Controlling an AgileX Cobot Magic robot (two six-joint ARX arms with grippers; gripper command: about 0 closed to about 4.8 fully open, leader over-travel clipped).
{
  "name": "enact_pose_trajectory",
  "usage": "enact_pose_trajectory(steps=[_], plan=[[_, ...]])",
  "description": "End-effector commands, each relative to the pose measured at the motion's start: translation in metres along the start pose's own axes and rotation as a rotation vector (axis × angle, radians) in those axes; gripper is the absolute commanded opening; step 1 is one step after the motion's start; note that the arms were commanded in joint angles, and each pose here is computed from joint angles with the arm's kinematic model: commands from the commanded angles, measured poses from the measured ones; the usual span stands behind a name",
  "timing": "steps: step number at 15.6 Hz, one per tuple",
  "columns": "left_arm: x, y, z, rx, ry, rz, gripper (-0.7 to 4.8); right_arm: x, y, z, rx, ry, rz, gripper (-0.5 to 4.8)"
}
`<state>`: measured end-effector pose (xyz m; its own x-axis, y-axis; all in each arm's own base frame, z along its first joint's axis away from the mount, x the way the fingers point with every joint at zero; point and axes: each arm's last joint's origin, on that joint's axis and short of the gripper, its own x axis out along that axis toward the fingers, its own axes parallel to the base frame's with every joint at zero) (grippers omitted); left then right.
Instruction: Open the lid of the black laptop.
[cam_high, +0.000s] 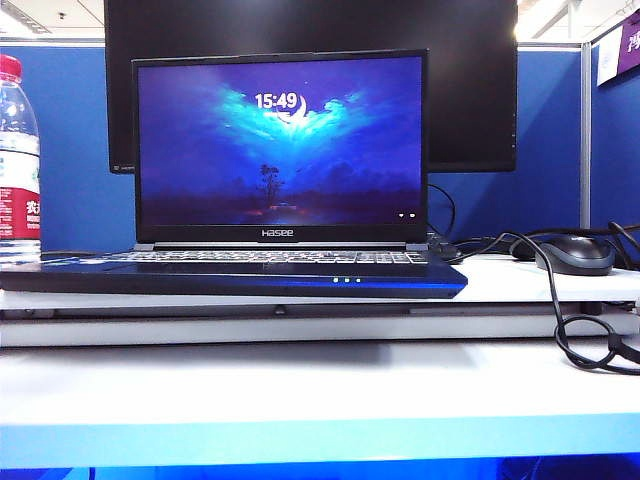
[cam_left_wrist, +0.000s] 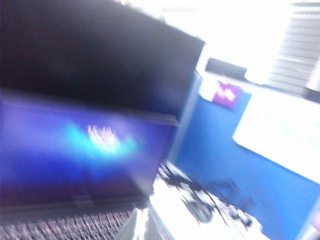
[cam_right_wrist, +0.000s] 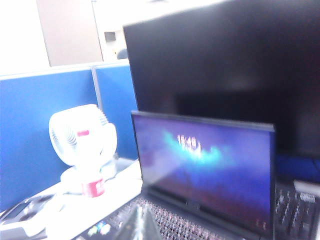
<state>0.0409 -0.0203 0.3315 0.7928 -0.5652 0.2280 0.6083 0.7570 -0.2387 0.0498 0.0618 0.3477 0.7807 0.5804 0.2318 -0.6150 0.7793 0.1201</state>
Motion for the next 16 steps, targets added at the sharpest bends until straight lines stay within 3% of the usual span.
enact_pose_trajectory(steps=[1,3,5,14,16], plan=[[-0.003,0.007,-0.024,-0.104,0.036,0.003,0.21,-0.017,-0.007,-0.008,0.008,0.037,-0.006,-0.06],[-0.004,0.009,-0.031,-0.185,0.100,0.030,0.21,-0.026,-0.011,-0.012,-0.009,0.080,-0.007,-0.06],[-0.004,0.011,-0.037,-0.210,0.157,0.056,0.21,-0.033,-0.014,-0.019,-0.038,0.151,-0.010,-0.06],[-0.005,0.011,-0.039,-0.215,0.178,0.065,0.22,-0.040,-0.017,-0.034,-0.097,0.298,-0.016,-0.06],[-0.007,0.015,-0.043,-0.061,0.200,0.157,0.22,-0.041,-0.017,-0.035,-0.100,0.305,-0.016,-0.06]])
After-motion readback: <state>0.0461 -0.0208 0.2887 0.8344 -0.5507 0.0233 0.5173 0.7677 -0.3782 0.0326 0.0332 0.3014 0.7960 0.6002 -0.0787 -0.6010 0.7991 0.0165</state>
